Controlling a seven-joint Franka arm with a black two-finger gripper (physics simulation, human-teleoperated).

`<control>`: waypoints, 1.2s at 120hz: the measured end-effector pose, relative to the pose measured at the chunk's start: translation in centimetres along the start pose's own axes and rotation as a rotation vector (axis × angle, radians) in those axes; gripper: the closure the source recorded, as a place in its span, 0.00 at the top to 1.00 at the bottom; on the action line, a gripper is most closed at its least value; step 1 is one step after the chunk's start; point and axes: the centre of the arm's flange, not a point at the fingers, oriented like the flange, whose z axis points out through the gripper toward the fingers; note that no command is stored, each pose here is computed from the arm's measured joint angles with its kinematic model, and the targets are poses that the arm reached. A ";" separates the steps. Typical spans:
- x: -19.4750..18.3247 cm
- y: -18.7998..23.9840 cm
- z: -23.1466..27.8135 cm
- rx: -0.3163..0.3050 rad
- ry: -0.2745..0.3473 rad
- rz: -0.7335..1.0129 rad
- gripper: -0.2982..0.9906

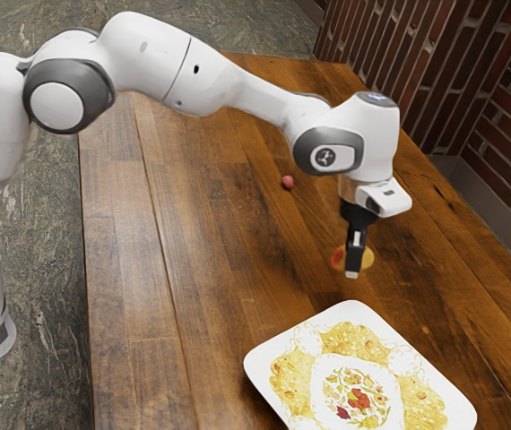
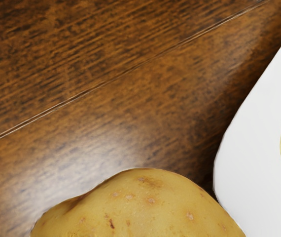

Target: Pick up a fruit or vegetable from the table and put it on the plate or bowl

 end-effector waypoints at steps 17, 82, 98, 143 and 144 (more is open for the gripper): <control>0.7 2.6 0.5 -0.015 -0.006 0.042 0.49; 4.0 11.5 3.8 -0.086 -0.020 0.187 0.49; 6.6 11.5 4.7 -0.095 -0.001 0.201 0.49; 9.0 13.3 6.2 -0.110 0.003 0.240 0.50; 9.0 13.3 6.3 -0.110 0.002 0.241 0.50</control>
